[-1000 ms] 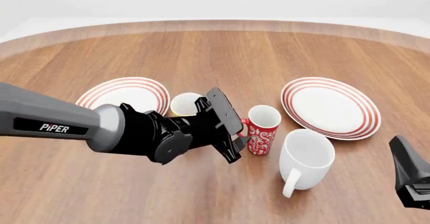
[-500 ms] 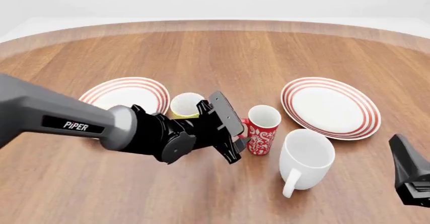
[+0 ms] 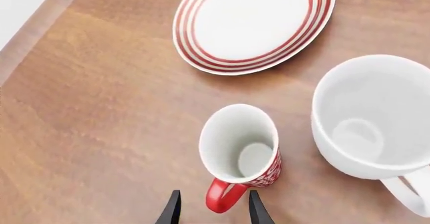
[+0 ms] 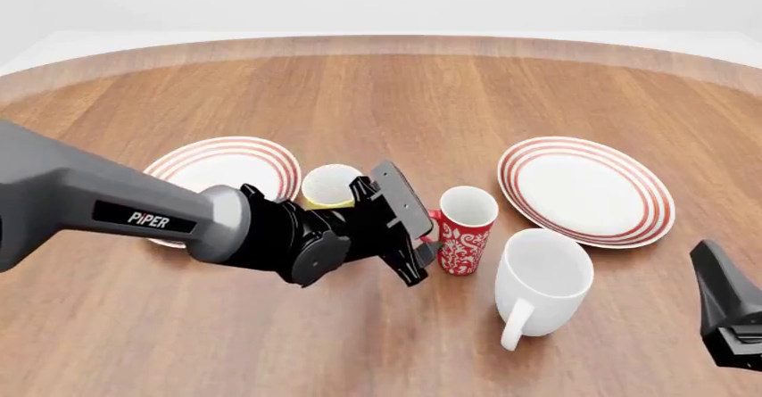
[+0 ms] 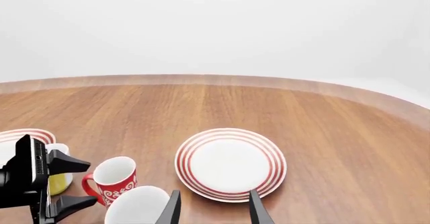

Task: Put the red mug on the left plate.

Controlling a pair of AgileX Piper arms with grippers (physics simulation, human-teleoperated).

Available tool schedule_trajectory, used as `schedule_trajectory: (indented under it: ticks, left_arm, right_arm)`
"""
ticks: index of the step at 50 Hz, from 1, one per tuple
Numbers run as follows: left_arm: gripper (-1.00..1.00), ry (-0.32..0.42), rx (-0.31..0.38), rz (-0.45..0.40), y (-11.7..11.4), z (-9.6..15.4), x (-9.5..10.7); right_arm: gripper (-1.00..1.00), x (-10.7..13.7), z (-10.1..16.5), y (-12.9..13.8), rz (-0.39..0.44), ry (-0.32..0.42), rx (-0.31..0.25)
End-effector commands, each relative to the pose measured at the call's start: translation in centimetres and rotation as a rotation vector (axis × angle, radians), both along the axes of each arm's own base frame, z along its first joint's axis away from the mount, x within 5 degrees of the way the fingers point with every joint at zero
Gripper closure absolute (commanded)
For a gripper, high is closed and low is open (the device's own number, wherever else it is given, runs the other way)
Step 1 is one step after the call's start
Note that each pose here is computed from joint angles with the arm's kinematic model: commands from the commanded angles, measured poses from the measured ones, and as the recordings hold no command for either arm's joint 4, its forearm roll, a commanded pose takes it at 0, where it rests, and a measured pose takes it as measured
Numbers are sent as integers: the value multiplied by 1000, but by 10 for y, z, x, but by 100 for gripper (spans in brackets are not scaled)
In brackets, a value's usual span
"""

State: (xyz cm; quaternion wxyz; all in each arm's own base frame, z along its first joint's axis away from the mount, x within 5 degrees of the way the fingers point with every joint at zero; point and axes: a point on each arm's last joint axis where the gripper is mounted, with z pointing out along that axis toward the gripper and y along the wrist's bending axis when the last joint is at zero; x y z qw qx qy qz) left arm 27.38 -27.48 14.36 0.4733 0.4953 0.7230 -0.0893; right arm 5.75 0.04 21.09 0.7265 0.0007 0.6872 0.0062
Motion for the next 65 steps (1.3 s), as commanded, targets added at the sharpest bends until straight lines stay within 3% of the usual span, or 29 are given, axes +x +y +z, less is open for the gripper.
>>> schedule_trajectory:
  ticks: [1, 2, 25, 49, 65]
  left_arm:
    - [-100, -1, -5, 4, 0, 0, 1]
    - [100, -3, -6, 4, 0, 0, 1]
    - [100, -3, -14, 6, 1, 3, 0]
    - [100, 57, -92, 73, 3, 19, 1]
    - [100, 55, -133, 100, 9, 38, 2]
  right_arm:
    - [-100, 0, 0, 0, -1, 1, 1]
    - [-100, 0, 0, 0, -1, 1, 1]
    - [-100, 1, 0, 0, -1, 2, 1]
    - [-100, 3, 0, 0, 1, 11, 0]
    - [-100, 2, 0, 0, 1, 13, 0]
